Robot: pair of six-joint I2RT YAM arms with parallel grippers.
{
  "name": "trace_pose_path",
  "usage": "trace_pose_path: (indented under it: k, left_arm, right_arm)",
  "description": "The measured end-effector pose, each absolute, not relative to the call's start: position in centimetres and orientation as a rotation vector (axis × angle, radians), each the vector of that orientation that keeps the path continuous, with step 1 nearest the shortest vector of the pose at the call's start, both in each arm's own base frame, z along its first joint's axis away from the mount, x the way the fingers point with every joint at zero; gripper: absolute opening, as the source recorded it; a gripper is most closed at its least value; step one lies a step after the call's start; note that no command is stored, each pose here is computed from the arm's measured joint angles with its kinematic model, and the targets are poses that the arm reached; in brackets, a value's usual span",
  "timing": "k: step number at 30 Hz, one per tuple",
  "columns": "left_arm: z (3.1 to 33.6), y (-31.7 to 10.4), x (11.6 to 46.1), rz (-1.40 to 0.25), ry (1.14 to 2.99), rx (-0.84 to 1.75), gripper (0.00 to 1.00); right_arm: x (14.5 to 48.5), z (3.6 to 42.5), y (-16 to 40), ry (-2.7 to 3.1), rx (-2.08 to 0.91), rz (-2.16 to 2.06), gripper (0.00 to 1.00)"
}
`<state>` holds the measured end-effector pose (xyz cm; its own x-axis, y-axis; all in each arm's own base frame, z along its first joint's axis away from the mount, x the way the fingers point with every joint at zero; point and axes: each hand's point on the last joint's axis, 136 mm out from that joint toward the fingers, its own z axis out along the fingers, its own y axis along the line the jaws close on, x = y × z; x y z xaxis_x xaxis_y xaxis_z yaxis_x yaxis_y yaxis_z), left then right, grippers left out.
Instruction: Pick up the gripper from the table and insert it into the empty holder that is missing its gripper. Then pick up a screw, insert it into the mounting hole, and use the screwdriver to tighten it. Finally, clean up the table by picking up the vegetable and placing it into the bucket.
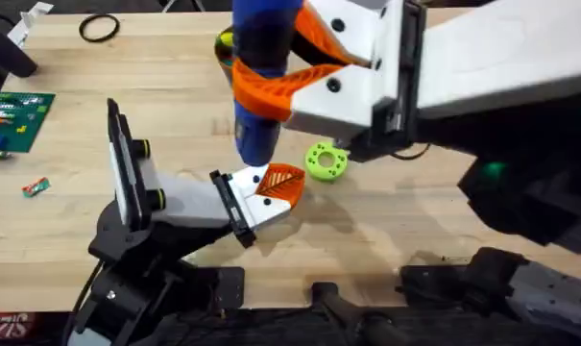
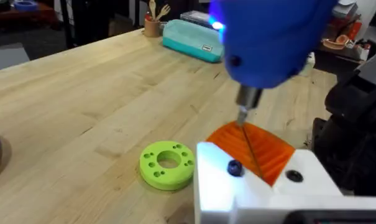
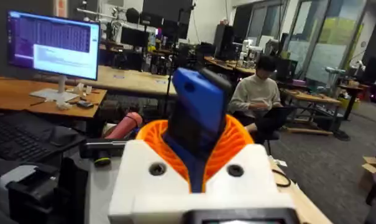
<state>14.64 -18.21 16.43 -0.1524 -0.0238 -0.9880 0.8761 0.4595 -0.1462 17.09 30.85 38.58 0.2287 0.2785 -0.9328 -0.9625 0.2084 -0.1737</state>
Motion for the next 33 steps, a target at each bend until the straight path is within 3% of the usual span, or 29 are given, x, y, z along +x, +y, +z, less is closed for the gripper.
trace_pose_path:
  k: [33]
  left_arm:
    - [16.4,-18.2,14.6,-0.945,1.518,0.779,0.015]
  right_arm:
    - [17.6,36.6,32.1,0.958,-0.995,1.089,0.057]
